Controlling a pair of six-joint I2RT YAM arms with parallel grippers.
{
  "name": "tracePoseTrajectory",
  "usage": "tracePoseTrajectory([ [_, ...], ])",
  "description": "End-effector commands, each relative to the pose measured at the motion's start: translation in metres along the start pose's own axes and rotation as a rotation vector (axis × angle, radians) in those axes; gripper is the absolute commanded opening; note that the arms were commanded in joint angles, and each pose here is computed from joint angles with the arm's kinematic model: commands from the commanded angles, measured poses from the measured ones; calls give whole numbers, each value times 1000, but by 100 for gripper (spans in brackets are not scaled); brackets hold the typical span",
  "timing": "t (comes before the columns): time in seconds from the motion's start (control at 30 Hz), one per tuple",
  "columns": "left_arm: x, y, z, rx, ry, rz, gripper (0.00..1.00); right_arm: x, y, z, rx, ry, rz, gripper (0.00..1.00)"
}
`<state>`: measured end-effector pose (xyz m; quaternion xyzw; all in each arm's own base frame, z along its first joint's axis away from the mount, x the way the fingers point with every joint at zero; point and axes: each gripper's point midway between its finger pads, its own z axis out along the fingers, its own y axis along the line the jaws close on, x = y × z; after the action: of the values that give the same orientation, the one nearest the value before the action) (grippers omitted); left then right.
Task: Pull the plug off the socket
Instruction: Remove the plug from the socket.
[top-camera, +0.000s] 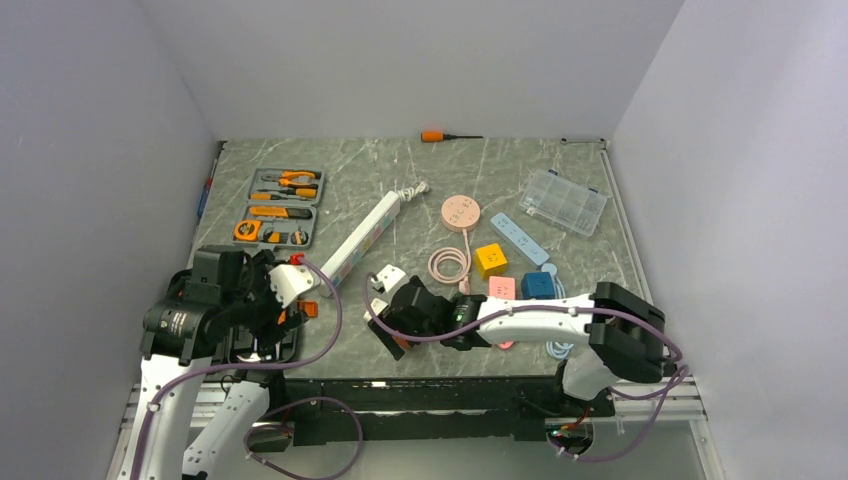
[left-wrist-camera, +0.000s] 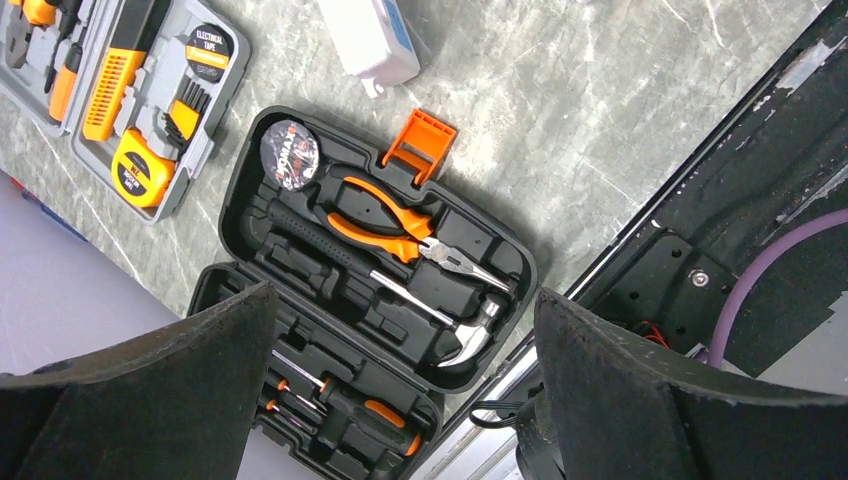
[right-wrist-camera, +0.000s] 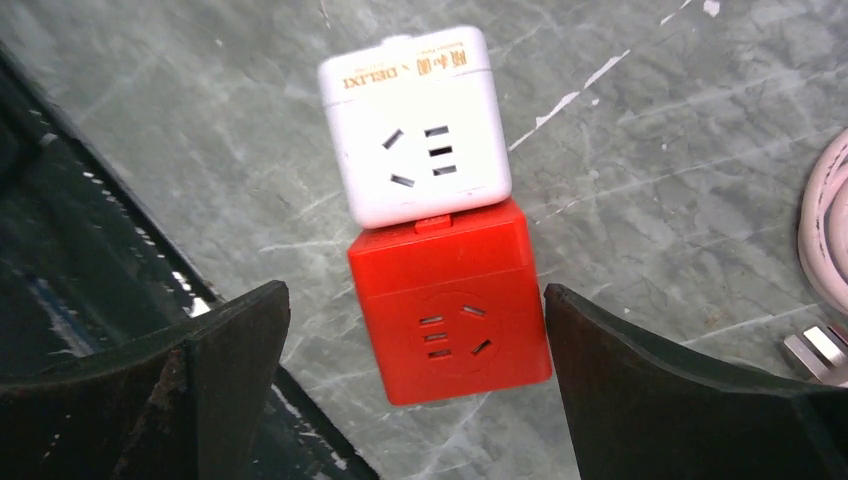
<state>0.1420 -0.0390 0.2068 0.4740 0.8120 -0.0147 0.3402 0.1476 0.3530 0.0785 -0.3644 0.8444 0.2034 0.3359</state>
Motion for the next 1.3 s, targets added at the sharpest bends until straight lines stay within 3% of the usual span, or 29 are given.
tracePoseTrajectory([
  [0.0,-7,-1,-7,-1,-38,25,99,-16,-4,11,29,-56,-45,100],
  [0.3,-10,-2,-7,2,-56,39,99,10,4,27,-23,-3,-59,100],
  [0.47,-24,-3,-12,-4,-131,84,99,18,6,33,-20,43,-59,86],
  [0.63,-35,-10,-15,20,-207,143,99,35,2,34,-15,62,-45,81],
  [0.73,-40,-14,-15,24,-251,179,99,33,1,33,-6,55,-36,65],
  [0.87,-45,-21,-15,26,-316,261,99,9,7,19,-20,19,-20,30],
  [0.97,-46,-26,-12,18,-361,360,99,-21,17,-2,-80,-35,-4,11],
  [1.03,-45,-28,-6,10,-381,432,100,-40,23,-16,-122,-67,15,6],
  [1.27,-51,-31,-5,-87,-467,730,99,-77,56,-65,-338,-76,74,0],
])
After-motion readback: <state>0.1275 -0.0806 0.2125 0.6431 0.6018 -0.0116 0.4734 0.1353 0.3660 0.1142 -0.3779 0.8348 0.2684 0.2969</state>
